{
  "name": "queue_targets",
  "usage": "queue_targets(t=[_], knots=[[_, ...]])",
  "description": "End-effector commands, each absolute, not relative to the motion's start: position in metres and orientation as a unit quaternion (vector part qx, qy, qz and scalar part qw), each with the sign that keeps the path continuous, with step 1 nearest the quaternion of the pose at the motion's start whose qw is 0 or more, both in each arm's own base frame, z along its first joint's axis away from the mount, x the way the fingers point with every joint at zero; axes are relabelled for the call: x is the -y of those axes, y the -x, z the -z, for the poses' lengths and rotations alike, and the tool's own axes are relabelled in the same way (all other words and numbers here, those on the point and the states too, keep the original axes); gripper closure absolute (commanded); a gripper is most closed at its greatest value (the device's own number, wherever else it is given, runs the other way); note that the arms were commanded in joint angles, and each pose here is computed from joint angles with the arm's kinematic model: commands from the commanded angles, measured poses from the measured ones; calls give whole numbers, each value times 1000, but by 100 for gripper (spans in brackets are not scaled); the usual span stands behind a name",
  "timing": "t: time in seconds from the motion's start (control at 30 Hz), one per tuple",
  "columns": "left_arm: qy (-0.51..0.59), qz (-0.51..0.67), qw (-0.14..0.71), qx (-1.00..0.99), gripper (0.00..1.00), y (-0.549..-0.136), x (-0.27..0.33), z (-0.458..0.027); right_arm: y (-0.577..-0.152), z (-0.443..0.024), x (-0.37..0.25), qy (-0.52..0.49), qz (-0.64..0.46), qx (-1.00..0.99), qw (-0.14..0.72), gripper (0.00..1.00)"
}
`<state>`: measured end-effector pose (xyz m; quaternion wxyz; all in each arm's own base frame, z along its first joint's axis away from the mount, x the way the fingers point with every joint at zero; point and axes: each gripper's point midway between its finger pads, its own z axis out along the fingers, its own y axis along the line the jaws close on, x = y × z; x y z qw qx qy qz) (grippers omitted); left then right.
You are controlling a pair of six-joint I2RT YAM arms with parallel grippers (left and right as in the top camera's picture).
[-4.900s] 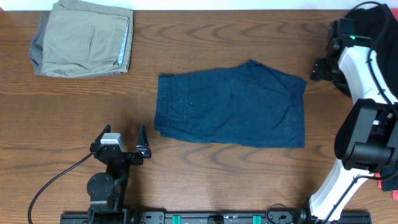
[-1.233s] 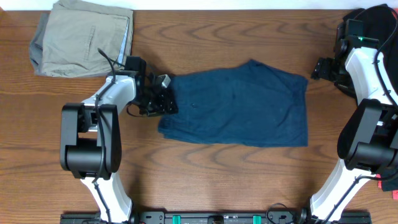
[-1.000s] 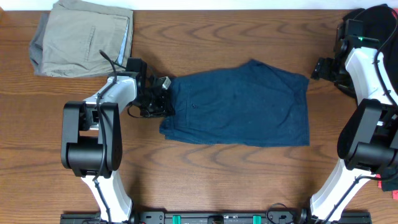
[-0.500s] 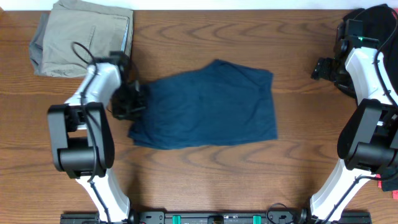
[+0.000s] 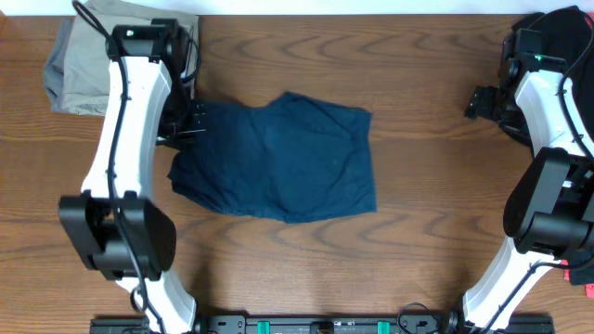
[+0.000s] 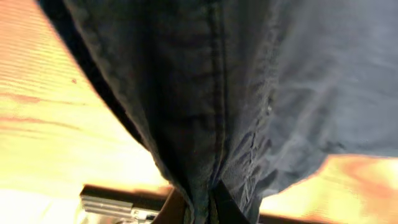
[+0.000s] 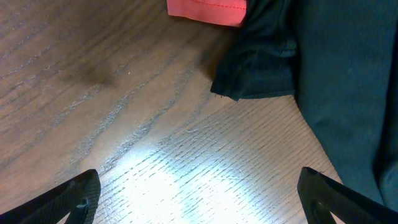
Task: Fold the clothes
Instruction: 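Grasp the shorts' left edge with the left gripper and lift, then fold the held left half rightward over the shorts with the left gripper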
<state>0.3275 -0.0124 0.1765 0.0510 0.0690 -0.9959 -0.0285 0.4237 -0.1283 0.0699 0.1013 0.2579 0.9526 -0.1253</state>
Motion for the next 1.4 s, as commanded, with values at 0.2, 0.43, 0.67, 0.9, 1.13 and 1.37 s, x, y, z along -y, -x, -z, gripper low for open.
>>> queue_targets(t=[0.2, 0.43, 0.67, 0.9, 1.13, 1.37], knots=[[25, 69, 8, 997, 94, -320, 63, -206, -424, -69, 128, -265, 128, -950, 101, 1], [86, 50, -45, 994, 94, -324, 134, -205, -424, -69, 128, -265, 128, -950, 101, 1], [132, 29, -73, 988, 94, -319, 186, -196, -424, -69, 128, -265, 128, -950, 101, 1], [130, 69, -67, 987, 94, -316, 168, -202, -424, -69, 128, -264, 128, -951, 101, 1], [110, 116, -38, 986, 94, -300, 134, -225, -424, -69, 128, -265, 128, -950, 101, 1], [109, 117, -41, 986, 94, -300, 133, -227, -424, -69, 128, -265, 128, -950, 101, 1]])
